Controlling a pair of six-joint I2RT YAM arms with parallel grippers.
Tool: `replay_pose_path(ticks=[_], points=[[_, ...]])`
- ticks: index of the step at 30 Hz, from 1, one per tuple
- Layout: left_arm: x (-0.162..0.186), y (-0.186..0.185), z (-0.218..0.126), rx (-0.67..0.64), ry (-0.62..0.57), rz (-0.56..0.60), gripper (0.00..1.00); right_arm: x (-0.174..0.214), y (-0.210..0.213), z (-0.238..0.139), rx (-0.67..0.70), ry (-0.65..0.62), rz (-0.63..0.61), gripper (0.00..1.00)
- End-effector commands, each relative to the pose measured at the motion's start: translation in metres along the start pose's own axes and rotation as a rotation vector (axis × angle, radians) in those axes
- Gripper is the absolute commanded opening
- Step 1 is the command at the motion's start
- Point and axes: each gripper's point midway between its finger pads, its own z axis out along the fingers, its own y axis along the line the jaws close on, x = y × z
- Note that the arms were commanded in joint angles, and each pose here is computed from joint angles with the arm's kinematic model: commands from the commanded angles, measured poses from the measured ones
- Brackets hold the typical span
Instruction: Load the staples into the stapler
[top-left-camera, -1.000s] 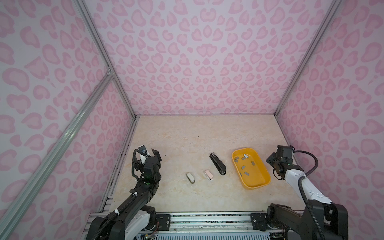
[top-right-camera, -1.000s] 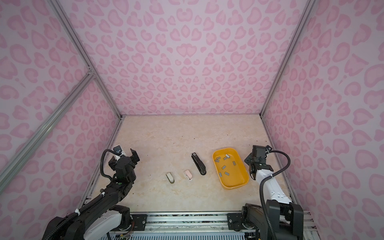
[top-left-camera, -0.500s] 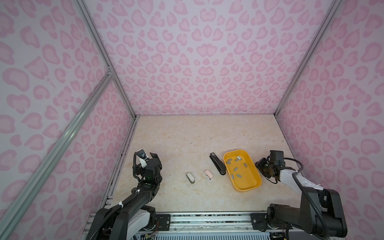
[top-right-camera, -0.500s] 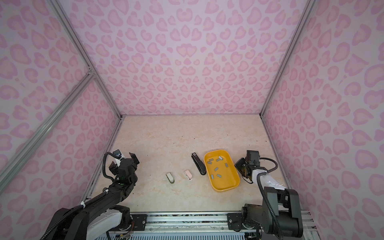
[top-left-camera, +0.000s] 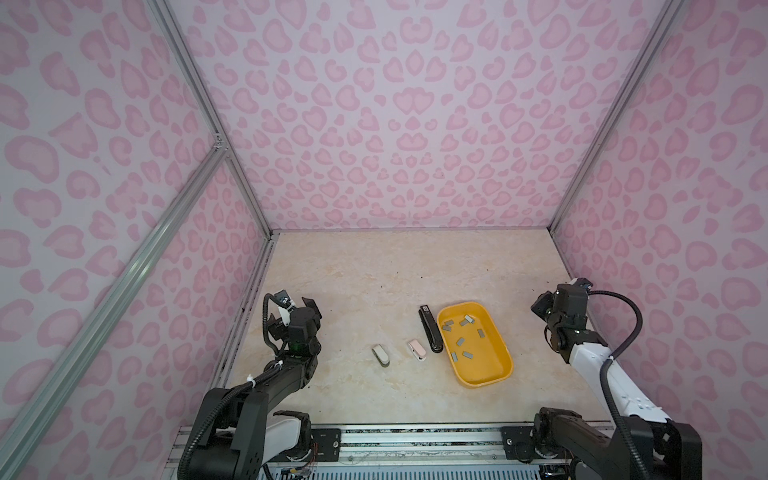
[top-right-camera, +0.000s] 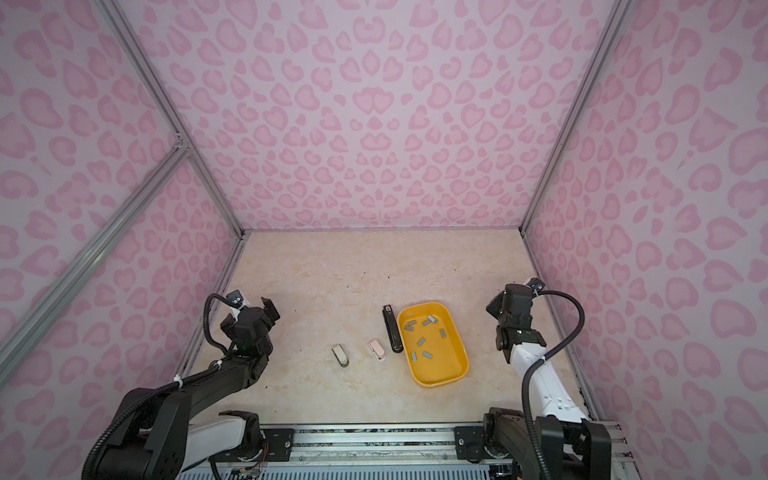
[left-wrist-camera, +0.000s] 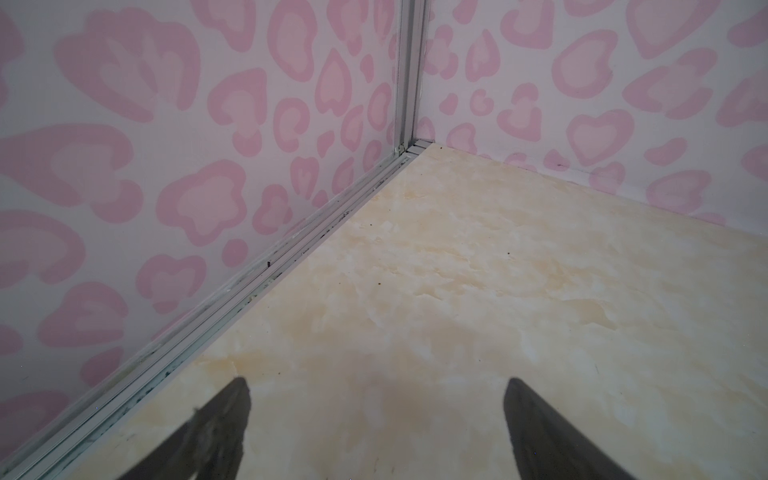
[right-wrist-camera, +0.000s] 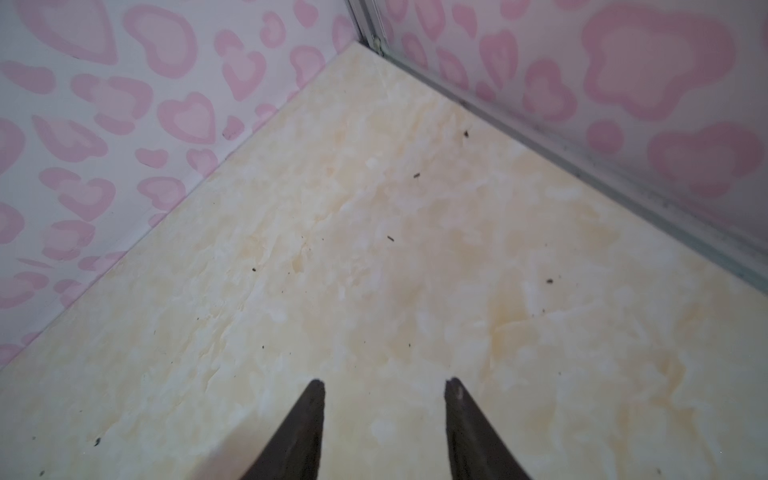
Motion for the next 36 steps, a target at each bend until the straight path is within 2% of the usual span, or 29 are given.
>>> replay_pose_path(ticks=[1,3,6,8,10,12,13,14,15,17,19,20,21,22,23,26,36], points=[[-0.015,-0.015,0.004,0.092,-0.046,-0.017,0.96,-0.021,0.013,-0.007,-0.085,-0.274,-0.239,0.51],[-0.015,-0.022,0.006,0.138,-0.045,0.001,0.96,-0.017,0.018,-0.006,-0.097,-0.334,-0.295,0.53],[-0.018,-0.027,0.016,0.143,-0.038,0.032,0.96,-0.005,0.03,0.011,-0.118,-0.324,-0.418,0.53],[-0.019,-0.023,0.018,0.111,-0.049,0.031,0.96,0.003,0.036,0.02,-0.149,-0.337,-0.449,0.52],[-0.014,-0.017,0.02,0.129,-0.086,-0.012,0.96,0.015,0.051,0.024,-0.238,-0.332,-0.471,0.53],[-0.013,-0.025,0.025,0.181,-0.06,0.004,0.96,0.032,0.068,0.037,-0.323,-0.329,-0.533,0.53],[-0.011,-0.031,0.026,0.207,-0.051,0.019,0.96,0.034,0.071,0.038,-0.339,-0.339,-0.542,0.56],[-0.01,-0.036,0.027,0.233,-0.042,0.033,0.96,0.038,0.062,0.046,-0.286,-0.254,-0.535,0.57],[-0.007,-0.041,0.028,0.259,-0.035,0.04,0.96,0.03,0.061,0.05,-0.267,-0.235,-0.512,0.57],[-0.002,-0.045,0.029,0.296,-0.033,0.044,0.96,0.028,0.063,0.048,-0.327,-0.285,-0.487,0.58],[0.0,-0.047,0.028,0.323,-0.033,0.05,0.96,0.029,0.053,0.047,-0.283,-0.255,-0.48,0.59],[0.001,-0.05,0.028,0.338,-0.029,0.056,0.96,0.025,0.05,0.048,-0.245,-0.272,-0.465,0.62],[0.002,-0.051,0.029,0.341,-0.027,0.06,0.96,0.023,0.047,0.051,-0.217,-0.285,-0.454,0.7],[0.002,-0.051,0.029,0.341,-0.025,0.06,0.96,0.022,0.048,0.053,-0.213,-0.286,-0.455,0.96],[0.001,-0.051,0.029,0.34,-0.028,0.06,0.96,0.024,0.052,0.055,-0.209,-0.274,-0.474,0.99],[0.001,-0.052,0.028,0.337,-0.031,0.067,0.97,0.027,0.053,0.057,-0.164,-0.239,-0.503,0.99],[0.002,-0.054,0.027,0.334,-0.03,0.079,0.97,0.026,0.053,0.057,-0.163,-0.246,-0.499,0.99]])
